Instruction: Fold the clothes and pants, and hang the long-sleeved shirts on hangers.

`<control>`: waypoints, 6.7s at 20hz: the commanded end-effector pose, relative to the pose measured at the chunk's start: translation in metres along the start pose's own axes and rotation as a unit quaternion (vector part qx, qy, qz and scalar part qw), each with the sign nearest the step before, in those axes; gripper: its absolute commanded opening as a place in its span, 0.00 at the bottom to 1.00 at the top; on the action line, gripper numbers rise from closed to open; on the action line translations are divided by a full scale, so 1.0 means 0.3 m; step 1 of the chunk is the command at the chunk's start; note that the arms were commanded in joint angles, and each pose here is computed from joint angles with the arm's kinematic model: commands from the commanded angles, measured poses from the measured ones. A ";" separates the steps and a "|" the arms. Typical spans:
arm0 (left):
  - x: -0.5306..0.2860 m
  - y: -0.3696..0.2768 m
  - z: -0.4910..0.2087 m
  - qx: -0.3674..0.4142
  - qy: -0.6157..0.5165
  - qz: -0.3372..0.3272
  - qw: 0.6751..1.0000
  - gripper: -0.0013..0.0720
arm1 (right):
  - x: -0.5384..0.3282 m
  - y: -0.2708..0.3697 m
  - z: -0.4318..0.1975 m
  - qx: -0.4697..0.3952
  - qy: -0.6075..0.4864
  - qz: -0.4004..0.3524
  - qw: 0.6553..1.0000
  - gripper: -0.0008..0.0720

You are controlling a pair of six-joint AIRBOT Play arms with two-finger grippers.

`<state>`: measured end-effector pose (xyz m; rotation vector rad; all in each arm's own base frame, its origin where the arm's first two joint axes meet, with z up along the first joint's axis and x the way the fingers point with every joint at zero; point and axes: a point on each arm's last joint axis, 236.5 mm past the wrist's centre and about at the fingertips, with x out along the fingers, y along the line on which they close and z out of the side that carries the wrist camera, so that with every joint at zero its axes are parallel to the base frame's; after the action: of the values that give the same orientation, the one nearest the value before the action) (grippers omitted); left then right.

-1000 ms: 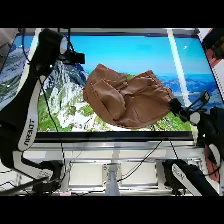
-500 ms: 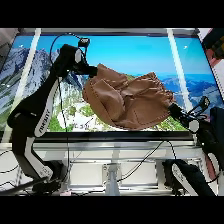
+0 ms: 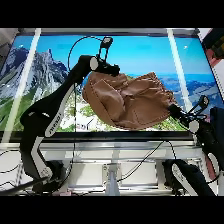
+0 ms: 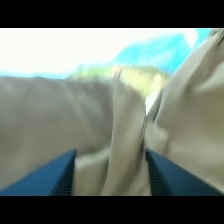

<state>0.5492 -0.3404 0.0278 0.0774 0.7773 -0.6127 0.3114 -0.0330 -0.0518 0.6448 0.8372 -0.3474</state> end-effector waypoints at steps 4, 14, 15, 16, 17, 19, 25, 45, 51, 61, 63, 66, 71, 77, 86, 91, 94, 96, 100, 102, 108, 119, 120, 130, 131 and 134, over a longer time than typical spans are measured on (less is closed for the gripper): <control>-0.046 0.402 0.045 -0.182 -0.060 0.128 0.973 0.35 | 0.000 0.000 0.000 -0.036 0.000 0.000 0.999 0.07; -0.021 0.685 -0.188 -0.260 0.015 0.028 0.965 0.91 | 0.000 -0.001 -0.003 -0.046 0.002 -0.001 0.999 0.07; -0.008 0.685 -0.220 -0.257 0.029 0.030 0.966 0.91 | -0.001 -0.001 -0.003 -0.046 0.002 -0.001 0.999 0.07; 0.007 0.680 -0.263 -0.254 0.050 0.028 0.966 0.90 | -0.001 -0.001 -0.003 -0.046 0.002 0.000 0.999 0.07; 0.020 0.653 -0.300 -0.242 0.073 0.019 0.967 0.90 | -0.001 -0.001 -0.003 -0.046 0.002 -0.001 0.999 0.07; 0.020 0.621 -0.344 -0.224 0.103 0.004 0.969 0.90 | -0.001 -0.002 -0.005 -0.046 0.003 -0.001 0.999 0.07; 0.006 0.547 -0.480 -0.158 0.202 0.010 0.967 0.71 | -0.001 0.000 -0.007 -0.042 0.004 0.000 0.999 0.07; -0.750 0.757 0.291 0.011 -0.101 0.260 0.960 0.05 | -0.230 0.237 0.534 -0.053 -0.221 0.082 0.970 0.07; -1.025 0.770 0.072 -0.054 0.021 0.279 0.959 0.05 | -0.268 0.089 0.569 -0.049 -0.180 0.009 0.982 0.07; -1.018 0.593 -0.603 -0.166 0.406 0.180 0.880 0.05 | -0.255 -0.098 0.103 -0.195 0.138 -0.076 0.968 0.07; -0.995 0.552 -0.778 -0.180 0.482 0.154 0.844 0.05 | -0.256 -0.138 0.027 -0.196 0.180 -0.086 0.960 0.07; -0.996 0.477 -1.016 -0.189 0.575 0.112 0.788 0.05 | -0.290 -0.205 -0.099 -0.191 0.258 -0.107 0.941 0.07; -1.039 0.390 -1.221 -0.196 0.655 0.074 0.726 0.05 | -0.333 -0.273 -0.214 -0.206 0.332 -0.123 0.912 0.07; -1.044 0.378 -1.250 -0.198 0.664 0.070 0.718 0.19 | -0.344 -0.279 -0.231 -0.207 0.344 -0.124 0.907 0.48; -0.873 0.514 -1.138 -0.158 0.513 0.131 0.834 0.47 | -0.197 -0.202 0.095 -0.270 0.127 -0.114 0.948 0.18; -1.050 0.595 -0.957 -0.119 0.405 0.225 0.878 0.47 | -0.235 -0.038 0.489 -0.298 -0.095 -0.093 0.945 0.07; -1.181 0.618 -0.861 -0.137 0.318 0.270 0.898 0.47 | -0.173 -0.183 0.516 -0.204 -0.042 -0.116 0.971 0.06; -1.268 0.631 -0.802 -0.146 0.257 0.300 0.907 0.47 | -0.077 -0.277 0.418 -0.140 0.065 -0.080 0.985 0.06; -1.387 0.634 -0.732 -0.146 0.182 0.337 0.912 0.47 | 0.007 -0.171 0.252 -0.043 0.206 0.180 0.961 0.11; -1.401 0.630 -0.724 -0.145 0.174 0.340 0.913 0.47 | 0.045 -0.232 0.268 0.002 0.208 0.179 0.962 0.71; -1.369 0.649 -0.732 -0.145 0.184 0.336 0.912 0.47 | 0.091 -0.346 0.280 -0.005 0.250 0.152 0.956 0.74; -1.243 0.692 -0.821 -0.161 0.250 0.307 0.904 0.47 | 0.222 -0.295 0.047 -0.083 0.403 0.155 0.898 0.78; -1.242 0.693 -0.822 -0.161 0.251 0.307 0.904 0.47 | 0.217 -0.267 0.029 -0.070 0.414 0.174 0.891 0.77; -1.208 0.767 -0.769 -0.151 0.195 0.328 0.912 0.47 | 0.211 -0.137 -0.038 -0.060 0.441 0.256 0.858 0.11; -1.199 0.786 -0.782 -0.165 0.190 0.333 0.909 0.47 | 0.211 -0.133 -0.040 -0.062 0.442 0.256 0.857 0.07; -1.178 0.826 -0.908 -0.247 0.216 0.341 0.881 0.54 | 0.210 -0.129 -0.044 -0.064 0.444 0.257 0.856 0.07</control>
<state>0.3207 0.1010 0.0537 0.1132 1.2132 0.2217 0.3221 -0.0615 -0.1250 0.8781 1.5014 0.5253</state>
